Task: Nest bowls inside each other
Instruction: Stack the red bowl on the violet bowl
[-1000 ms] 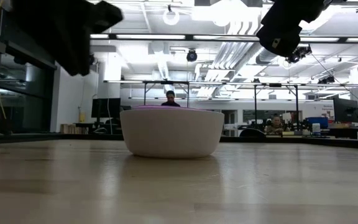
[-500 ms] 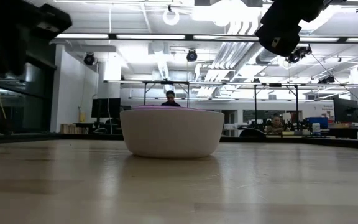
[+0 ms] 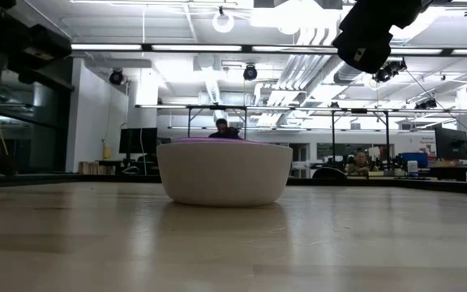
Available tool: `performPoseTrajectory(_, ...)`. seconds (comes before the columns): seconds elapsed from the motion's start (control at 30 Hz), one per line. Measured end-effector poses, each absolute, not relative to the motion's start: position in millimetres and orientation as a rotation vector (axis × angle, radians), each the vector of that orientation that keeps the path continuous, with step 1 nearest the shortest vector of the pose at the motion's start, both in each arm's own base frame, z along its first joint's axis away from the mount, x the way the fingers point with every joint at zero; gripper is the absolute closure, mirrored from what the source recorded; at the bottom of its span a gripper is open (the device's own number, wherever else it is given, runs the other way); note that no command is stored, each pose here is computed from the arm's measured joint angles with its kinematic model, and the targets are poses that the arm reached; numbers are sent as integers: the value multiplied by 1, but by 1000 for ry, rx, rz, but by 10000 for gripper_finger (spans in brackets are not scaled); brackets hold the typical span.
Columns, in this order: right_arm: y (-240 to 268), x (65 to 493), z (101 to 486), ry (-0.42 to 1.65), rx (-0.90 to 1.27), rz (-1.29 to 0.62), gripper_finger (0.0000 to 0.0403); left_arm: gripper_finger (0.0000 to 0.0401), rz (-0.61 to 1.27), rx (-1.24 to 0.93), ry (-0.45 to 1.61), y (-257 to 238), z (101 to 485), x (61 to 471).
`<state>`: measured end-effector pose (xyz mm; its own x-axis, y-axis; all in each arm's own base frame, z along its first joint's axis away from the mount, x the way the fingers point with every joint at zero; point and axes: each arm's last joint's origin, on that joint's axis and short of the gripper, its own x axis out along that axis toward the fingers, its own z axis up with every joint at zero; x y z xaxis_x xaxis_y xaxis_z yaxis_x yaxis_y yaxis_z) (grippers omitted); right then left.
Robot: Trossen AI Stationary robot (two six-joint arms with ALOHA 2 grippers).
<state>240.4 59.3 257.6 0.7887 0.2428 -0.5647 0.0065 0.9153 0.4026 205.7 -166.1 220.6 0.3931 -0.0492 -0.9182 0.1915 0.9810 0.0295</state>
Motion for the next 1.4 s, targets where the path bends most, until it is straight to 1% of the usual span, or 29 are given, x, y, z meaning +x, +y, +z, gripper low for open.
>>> performPoseTrajectory(0.33,59,241,258,652,401,132,314,342,-134,129,1175,-164,219,205)
performPoseTrajectory(0.6,59,241,258,652,401,132,314,342,-115,88,1216,-161,205,200)
performPoseTrajectory(0.87,59,241,258,652,401,132,314,342,-93,75,1228,-160,204,199)
performPoseTrajectory(1.4,59,240,258,652,401,132,314,342,-7,-55,1250,-160,203,198)
